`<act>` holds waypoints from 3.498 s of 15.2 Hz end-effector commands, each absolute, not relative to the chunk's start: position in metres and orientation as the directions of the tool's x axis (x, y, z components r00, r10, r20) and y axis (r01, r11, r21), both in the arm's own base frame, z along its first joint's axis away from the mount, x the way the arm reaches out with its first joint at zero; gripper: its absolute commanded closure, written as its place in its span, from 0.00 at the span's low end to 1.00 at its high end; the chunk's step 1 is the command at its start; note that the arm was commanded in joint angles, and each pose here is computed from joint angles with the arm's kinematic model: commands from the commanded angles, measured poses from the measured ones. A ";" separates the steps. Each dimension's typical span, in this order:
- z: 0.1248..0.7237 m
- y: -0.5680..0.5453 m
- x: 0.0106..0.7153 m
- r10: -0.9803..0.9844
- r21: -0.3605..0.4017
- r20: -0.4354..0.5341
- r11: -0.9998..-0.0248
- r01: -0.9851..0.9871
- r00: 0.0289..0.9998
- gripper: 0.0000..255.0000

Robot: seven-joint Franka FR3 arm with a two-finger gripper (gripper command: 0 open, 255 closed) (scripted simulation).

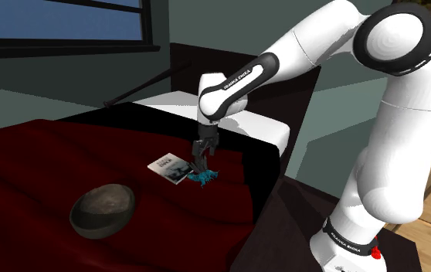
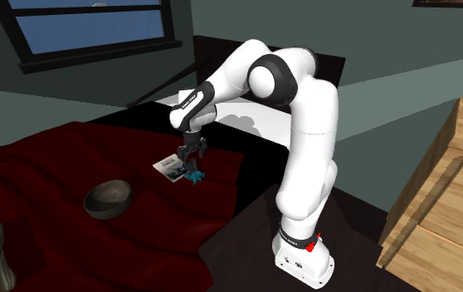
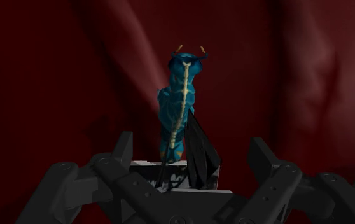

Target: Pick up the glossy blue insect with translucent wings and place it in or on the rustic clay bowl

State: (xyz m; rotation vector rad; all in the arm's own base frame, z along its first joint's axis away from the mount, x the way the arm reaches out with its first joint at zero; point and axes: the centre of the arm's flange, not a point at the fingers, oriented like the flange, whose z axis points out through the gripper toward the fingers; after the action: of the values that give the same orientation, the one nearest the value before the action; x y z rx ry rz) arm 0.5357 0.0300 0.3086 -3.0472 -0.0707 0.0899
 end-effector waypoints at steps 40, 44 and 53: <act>0.357 0.034 0.534 0.050 -0.094 -0.056 -0.995 0.044 0.997 1.00; 0.378 0.034 0.534 0.050 -0.094 -0.056 -0.995 0.044 0.997 1.00; 0.426 0.034 0.534 0.050 -0.094 -0.056 -0.995 0.044 0.997 1.00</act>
State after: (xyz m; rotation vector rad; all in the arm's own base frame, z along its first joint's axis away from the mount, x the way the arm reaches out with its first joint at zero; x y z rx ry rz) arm 0.5337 0.0345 0.4200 -3.0467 -0.0719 0.0886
